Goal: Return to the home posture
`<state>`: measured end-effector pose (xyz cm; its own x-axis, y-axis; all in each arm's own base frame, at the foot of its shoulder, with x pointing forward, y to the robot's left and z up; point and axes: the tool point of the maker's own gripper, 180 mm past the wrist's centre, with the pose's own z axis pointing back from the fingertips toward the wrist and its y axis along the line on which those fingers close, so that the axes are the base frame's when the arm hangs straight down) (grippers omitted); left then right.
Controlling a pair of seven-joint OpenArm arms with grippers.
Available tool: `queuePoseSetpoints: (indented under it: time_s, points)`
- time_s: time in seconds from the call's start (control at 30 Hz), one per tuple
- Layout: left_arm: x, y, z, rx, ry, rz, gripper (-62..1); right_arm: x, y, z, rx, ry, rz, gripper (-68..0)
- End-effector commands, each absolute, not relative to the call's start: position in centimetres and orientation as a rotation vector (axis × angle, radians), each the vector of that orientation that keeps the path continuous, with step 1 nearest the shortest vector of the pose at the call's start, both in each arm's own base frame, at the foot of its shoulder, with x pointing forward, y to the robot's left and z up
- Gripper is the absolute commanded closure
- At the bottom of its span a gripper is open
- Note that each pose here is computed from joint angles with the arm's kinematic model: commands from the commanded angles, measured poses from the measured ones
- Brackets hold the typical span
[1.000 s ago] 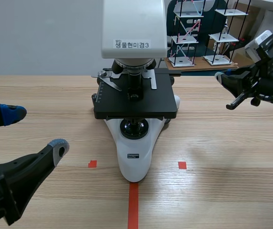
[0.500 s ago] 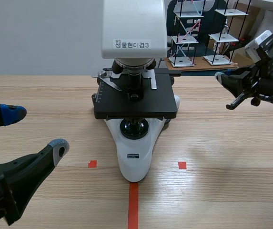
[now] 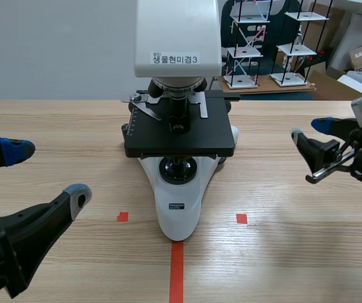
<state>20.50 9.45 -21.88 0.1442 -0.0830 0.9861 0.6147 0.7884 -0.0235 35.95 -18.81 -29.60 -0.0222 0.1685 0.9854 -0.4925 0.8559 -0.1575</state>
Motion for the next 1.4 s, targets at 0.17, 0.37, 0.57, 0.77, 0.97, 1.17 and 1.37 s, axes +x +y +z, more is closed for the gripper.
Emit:
queuePoseSetpoints:
  time_s: [0.17, 0.37, 0.57, 0.77, 0.97, 1.17, 1.37]
  points:
    - [20.5, 9.5, -21.4, -0.492, -1.359, -0.518, -62.3, 33.5, -17.5, -24.9, 0.299, -1.61, 0.539, -49.2]
    - [20.5, 9.5, -21.4, -0.491, -1.358, -0.518, -62.3, 31.0, -15.0, -24.7, 0.316, -1.494, 0.56, -56.5]
    - [20.5, 9.5, -21.4, -0.491, -1.359, -0.518, -62.3, 28.2, -13.1, -23.6, 0.338, -1.493, 0.54, -56.5]
    - [20.5, 9.5, -21.4, -0.491, -1.358, -0.518, -62.3, 25.4, -11.7, -23.7, 0.374, -1.458, 0.51, -56.7]
    - [20.5, 9.5, -21.4, -0.491, -1.359, -0.518, -62.3, 23.2, -10.1, -24.2, 0.396, -1.381, 0.576, -61.4]
    - [20.5, 9.5, -21.4, -0.491, -1.358, -0.518, -62.3, 22.6, -9.3, -23.4, 0.398, -1.385, 0.612, -61.4]
    - [20.5, 9.5, -21.4, -0.491, -1.359, -0.518, -62.3, 22.5, -9.2, -23.5, 0.393, -1.369, 0.623, -61.3]
